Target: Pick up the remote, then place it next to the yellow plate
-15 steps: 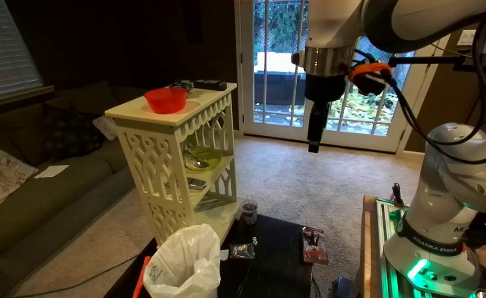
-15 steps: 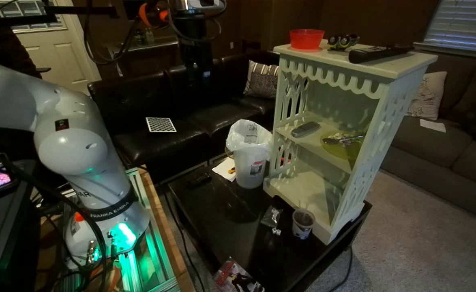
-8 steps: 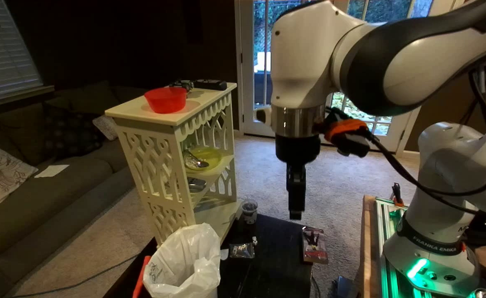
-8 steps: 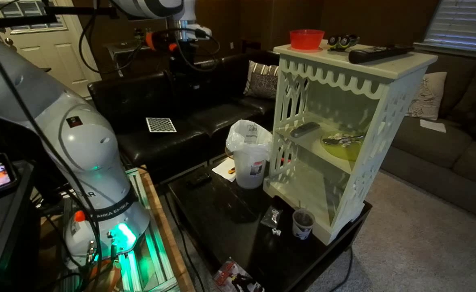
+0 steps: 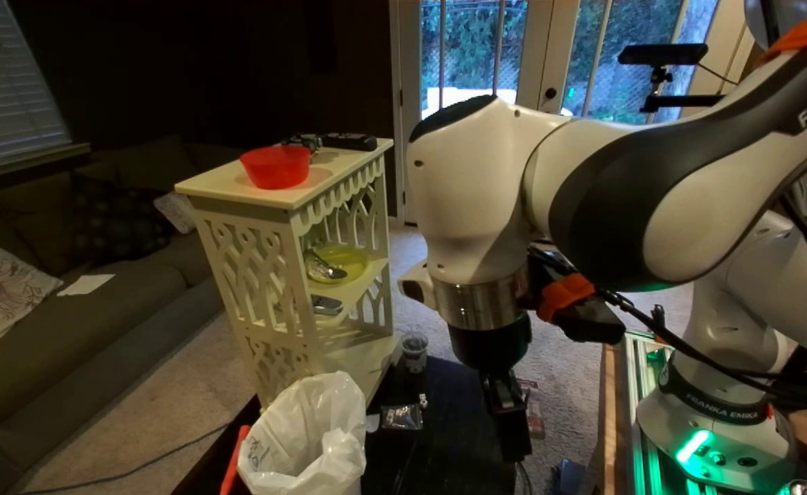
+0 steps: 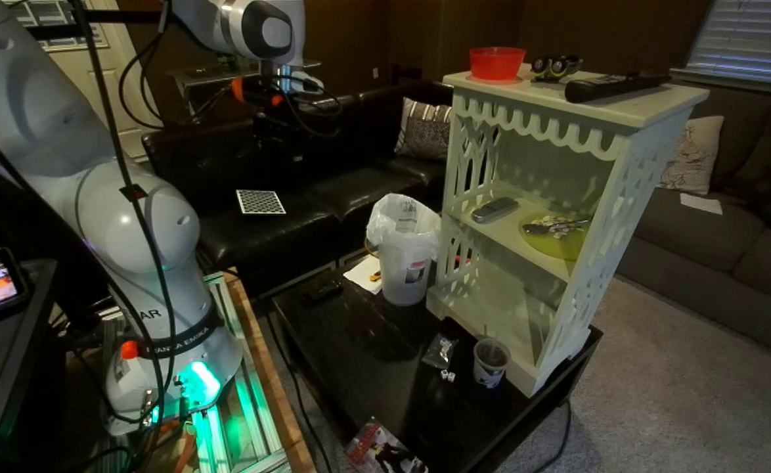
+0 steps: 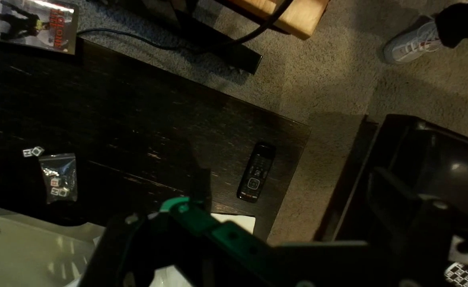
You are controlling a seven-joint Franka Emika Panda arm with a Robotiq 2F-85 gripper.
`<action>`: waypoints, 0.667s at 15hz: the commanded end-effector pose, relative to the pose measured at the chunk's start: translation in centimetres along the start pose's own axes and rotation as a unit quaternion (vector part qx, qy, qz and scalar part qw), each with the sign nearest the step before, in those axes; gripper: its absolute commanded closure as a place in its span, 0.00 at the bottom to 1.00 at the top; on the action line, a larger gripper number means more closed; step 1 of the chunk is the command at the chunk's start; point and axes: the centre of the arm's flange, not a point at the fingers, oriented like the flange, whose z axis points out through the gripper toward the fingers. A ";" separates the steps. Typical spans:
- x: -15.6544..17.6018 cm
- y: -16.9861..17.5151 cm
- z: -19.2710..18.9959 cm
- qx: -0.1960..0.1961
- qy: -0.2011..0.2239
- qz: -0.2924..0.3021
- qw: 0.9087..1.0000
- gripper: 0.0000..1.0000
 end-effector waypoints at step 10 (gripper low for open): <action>5.7 -4.3 20.1 0.103 -0.022 0.006 0.994 0.00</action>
